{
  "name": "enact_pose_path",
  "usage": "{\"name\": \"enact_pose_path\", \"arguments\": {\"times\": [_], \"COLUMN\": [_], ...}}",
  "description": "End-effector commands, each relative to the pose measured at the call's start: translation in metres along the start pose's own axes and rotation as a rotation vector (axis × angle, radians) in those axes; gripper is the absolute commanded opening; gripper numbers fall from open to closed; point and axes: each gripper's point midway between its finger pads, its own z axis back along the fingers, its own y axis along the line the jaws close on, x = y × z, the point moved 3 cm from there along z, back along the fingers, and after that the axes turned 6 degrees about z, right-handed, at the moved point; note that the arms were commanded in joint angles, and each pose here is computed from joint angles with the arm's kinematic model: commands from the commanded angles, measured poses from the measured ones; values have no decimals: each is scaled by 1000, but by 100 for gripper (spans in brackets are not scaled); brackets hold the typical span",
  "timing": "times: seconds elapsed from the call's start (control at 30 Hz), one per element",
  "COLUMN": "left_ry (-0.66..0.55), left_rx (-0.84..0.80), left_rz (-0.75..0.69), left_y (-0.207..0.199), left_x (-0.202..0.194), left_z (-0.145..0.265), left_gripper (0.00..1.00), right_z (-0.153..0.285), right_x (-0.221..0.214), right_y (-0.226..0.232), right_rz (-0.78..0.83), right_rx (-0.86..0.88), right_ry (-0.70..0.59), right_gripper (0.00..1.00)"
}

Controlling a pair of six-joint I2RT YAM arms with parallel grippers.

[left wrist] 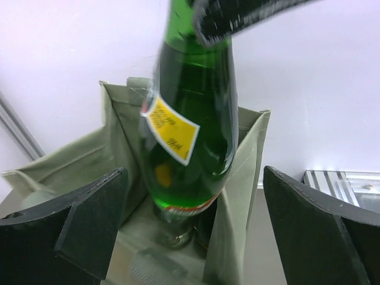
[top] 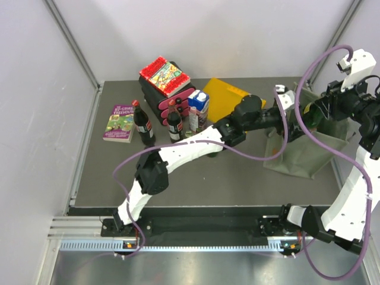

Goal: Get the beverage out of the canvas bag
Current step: Take out the drink from the canvas bag.

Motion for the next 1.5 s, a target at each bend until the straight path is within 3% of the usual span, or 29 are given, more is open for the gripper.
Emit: {"name": "enact_pose_path", "arguments": {"times": [0.0, 0.43, 0.6, 0.83, 0.93, 1.1, 1.2, 1.23, 1.47], "left_ry": [-145, -170, -158, -168, -203, -259, -294, -308, -336], "left_rx": [13, 47, 43, 30, 37, 32, 28, 26, 31], "left_rz": [-52, -52, -47, -52, -62, -50, -60, -62, -88], "left_y": [-3, -3, -8, -14, -16, -22, -27, -29, -38], "left_x": [36, 44, 51, 64, 76, 102, 122, 131, 153], "left_z": [-12, -16, -12, -7, -2, 7, 15, 20, 42], "left_gripper": [99, 99, 91, 56, 2, 0, 0, 0, 0], "right_z": [19, 22, 25, 30, 32, 33, 32, 30, 36], "right_x": [47, 42, 45, 53, 55, 53, 51, 49, 60], "right_y": [-2, 19, 25, 28, 30, 35, 39, 40, 46], "right_rz": [135, 136, 147, 162, 162, 157, 134, 116, 91], "right_rx": [-46, 35, 52, 62, 66, 76, 81, 87, 111], "right_ry": [-213, -246, -269, -308, -317, -334, -353, -355, -413], "right_gripper": [0, 0, 0, 0, 0, 0, 13, 25, 64]}}
